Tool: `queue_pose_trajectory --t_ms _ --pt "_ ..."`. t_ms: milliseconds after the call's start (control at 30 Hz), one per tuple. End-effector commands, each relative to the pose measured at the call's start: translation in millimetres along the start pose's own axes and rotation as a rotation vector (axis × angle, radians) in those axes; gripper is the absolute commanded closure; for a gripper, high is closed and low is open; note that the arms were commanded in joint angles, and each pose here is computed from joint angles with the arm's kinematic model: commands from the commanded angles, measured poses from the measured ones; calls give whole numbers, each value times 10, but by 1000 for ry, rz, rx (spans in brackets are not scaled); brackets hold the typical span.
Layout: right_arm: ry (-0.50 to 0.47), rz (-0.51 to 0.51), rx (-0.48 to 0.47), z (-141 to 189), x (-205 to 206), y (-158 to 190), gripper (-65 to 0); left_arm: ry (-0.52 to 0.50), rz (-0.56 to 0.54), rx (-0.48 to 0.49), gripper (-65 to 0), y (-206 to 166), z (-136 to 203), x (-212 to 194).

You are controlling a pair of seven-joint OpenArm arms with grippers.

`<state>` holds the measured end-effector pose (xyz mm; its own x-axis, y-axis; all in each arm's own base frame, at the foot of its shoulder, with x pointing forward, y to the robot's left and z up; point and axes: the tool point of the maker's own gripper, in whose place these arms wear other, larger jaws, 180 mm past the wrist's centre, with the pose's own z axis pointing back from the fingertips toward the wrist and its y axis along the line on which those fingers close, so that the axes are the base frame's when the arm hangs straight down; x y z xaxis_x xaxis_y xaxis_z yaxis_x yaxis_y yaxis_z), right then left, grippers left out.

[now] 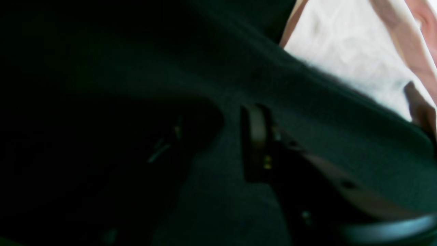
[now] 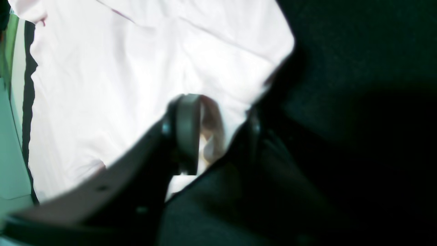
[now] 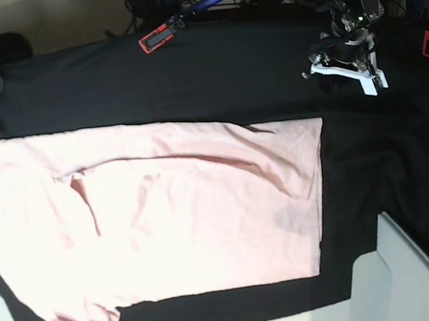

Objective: Fold the T-shirt properly
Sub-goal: 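Lower the left gripper onto the shirt's side edge near it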

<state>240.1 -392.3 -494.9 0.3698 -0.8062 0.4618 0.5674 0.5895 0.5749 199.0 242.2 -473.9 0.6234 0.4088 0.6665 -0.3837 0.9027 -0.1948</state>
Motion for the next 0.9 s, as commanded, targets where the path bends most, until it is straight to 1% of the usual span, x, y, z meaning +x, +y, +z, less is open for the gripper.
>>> queue_pose_trajectory --t_ms 0,33,100,133,167,233,267,400,533,667,767,867 --pt "-49 17 16 23 224 52 -19 -31 -5 -11 -297 -36 3 89" --pt "-47 17 16 20 214 54 0 -31 -3 -14 -334 -53 -1 86" --pt "-47 17 16 20 214 54 -15 -35 1 -17 -398 -72 -9 98" --pt "-47 17 16 20 214 54 0 -42 10 -24 -428 -123 -27 122" --pt "-47 17 16 20 214 54 0 -47 16 -27 -450 -144 -36 139" --pt "-46 17 14 23 209 47 0 -43 24 -30 -474 -167 -64 131" --pt "-45 18 13 26 205 41 0 -57 28 -39 -477 -218 -98 202" --pt "-41 19 10 31 191 27 0 -56 69 -59 -479 -367 -200 206" --pt "-30 26 11 24 175 36 0 -93 82 -83 -475 -506 -181 334" --pt "37 97 18 -42 70 127 0 -160 74 -103 -475 -599 -93 576" --pt "43 106 21 -56 55 147 0 -198 66 -109 -475 -617 -45 722" --pt "43 106 21 -56 55 147 0 -220 70 -119 -475 -674 -105 854"
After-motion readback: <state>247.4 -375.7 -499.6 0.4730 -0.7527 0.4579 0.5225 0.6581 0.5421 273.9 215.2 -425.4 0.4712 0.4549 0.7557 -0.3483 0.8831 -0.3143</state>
